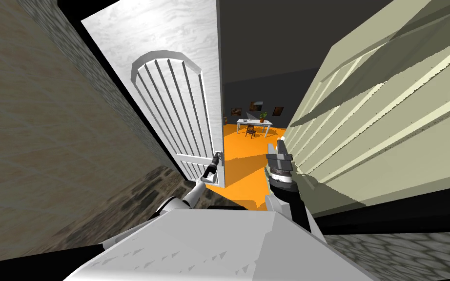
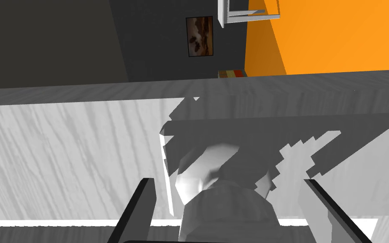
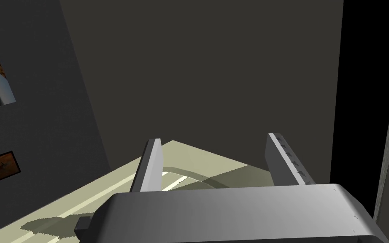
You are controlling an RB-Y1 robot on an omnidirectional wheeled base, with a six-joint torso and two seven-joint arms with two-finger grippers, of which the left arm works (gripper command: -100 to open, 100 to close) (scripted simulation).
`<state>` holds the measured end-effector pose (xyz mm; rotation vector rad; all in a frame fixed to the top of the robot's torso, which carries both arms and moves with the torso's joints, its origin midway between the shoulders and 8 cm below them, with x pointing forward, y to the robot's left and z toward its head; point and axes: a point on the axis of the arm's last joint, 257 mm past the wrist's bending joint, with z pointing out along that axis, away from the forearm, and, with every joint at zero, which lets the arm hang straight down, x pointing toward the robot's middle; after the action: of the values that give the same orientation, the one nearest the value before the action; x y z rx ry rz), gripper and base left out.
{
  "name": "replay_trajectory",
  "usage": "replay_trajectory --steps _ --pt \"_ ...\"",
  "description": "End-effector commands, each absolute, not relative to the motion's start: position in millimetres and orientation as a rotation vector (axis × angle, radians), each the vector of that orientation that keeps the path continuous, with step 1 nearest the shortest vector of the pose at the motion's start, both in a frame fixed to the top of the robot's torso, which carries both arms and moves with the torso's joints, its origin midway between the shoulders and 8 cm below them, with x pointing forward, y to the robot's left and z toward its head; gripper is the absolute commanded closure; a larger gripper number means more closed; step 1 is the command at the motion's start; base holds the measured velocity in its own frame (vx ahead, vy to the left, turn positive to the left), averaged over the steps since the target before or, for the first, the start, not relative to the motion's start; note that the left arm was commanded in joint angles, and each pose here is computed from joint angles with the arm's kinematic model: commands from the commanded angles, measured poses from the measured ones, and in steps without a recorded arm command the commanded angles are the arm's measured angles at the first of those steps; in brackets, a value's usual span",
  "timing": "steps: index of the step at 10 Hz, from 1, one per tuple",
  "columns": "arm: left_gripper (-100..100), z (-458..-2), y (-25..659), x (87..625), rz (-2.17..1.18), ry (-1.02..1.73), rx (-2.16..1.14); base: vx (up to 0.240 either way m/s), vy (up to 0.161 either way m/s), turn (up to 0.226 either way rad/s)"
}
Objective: Push the door open
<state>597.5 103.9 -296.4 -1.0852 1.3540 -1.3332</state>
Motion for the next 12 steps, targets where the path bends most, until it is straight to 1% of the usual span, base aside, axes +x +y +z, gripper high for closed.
replay_trajectory --steps 1,6,10,12 --pt "100 -296.8 104.4 597.3 -1.332 1.355 -1.085 -0.006 0.003 0.007" --pt "100 -296.8 104.4 597.3 -1.332 1.355 -1.085 -0.017 0.005 -0.003" --pt "100 -299.4 131.1 601.7 -1.292 1.335 -1.104 0.121 -0.078 0.036" --pt "100 -299.4 131.1 601.7 -1.292 1.335 -1.104 0.084 -0.032 0.004"
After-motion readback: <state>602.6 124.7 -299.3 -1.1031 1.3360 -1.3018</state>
